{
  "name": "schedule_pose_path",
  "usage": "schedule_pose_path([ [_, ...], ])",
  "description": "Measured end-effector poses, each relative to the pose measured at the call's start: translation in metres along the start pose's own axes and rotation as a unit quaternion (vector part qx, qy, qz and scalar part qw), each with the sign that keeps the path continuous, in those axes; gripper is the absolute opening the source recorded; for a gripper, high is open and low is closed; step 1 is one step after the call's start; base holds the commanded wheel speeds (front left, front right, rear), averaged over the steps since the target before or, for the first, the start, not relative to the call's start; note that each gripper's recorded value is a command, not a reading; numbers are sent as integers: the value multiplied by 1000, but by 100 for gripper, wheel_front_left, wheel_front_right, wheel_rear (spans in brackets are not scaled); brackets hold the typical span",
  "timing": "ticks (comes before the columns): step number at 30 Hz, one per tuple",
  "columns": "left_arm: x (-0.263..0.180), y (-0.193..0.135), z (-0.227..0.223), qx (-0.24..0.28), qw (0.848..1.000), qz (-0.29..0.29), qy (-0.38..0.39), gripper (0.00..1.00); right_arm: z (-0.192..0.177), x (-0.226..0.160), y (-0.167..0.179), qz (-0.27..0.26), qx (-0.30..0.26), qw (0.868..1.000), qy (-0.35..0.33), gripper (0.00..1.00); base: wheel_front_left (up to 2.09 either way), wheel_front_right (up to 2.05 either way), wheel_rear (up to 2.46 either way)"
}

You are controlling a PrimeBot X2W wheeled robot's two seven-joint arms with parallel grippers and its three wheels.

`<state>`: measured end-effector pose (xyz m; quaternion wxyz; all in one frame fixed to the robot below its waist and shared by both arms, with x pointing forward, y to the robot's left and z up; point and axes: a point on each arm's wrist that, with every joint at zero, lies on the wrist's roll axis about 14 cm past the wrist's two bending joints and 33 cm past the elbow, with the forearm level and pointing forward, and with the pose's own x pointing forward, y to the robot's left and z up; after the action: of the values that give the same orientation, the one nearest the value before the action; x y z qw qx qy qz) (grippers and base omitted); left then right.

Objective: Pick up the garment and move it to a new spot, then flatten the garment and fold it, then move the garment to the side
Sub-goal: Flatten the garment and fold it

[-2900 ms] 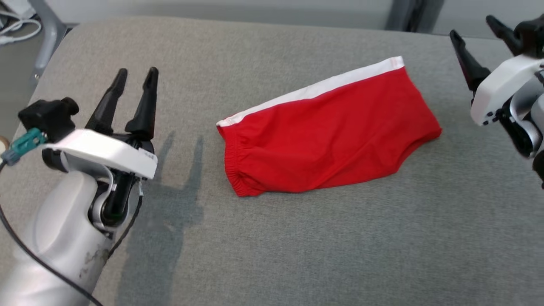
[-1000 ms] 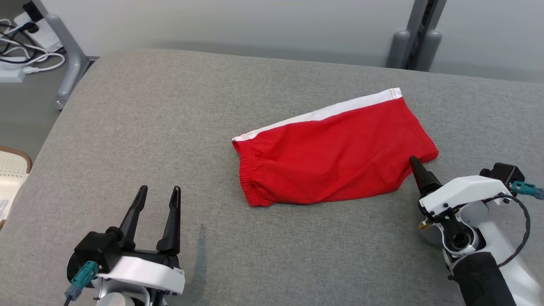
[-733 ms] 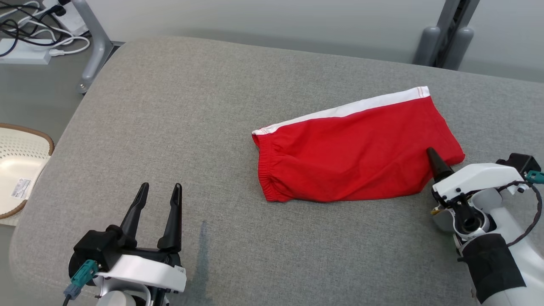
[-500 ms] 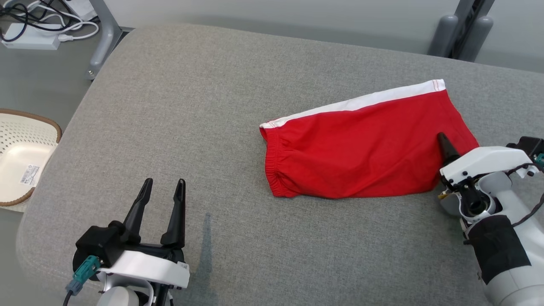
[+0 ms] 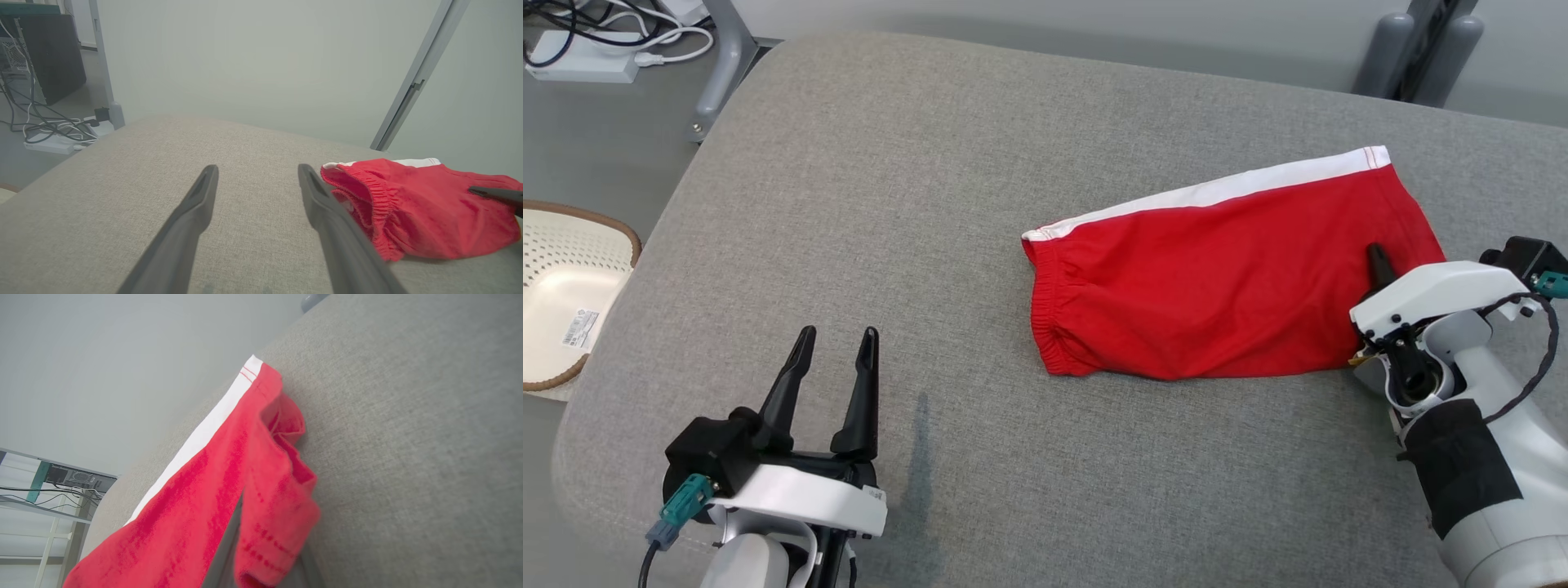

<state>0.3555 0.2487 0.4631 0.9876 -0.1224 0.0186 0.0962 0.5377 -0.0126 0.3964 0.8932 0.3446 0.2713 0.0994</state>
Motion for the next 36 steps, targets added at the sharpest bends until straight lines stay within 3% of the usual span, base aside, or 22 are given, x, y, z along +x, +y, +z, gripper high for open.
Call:
schedule_pose_path([
  [12, 1, -24, 0, -3, 999, -39, -3, 100, 16, -46, -32, -29, 44, 995, -83, 0, 0, 0, 0],
  [25, -5, -55, -2, -11, 996, -86, -3, 100, 13, -114, -88, -90, 111, 979, -149, 0, 0, 0, 0],
  [36, -3, -66, -2, -11, 995, -102, -4, 100, 22, -124, -82, -73, 91, 979, -168, 0, 0, 0, 0],
])
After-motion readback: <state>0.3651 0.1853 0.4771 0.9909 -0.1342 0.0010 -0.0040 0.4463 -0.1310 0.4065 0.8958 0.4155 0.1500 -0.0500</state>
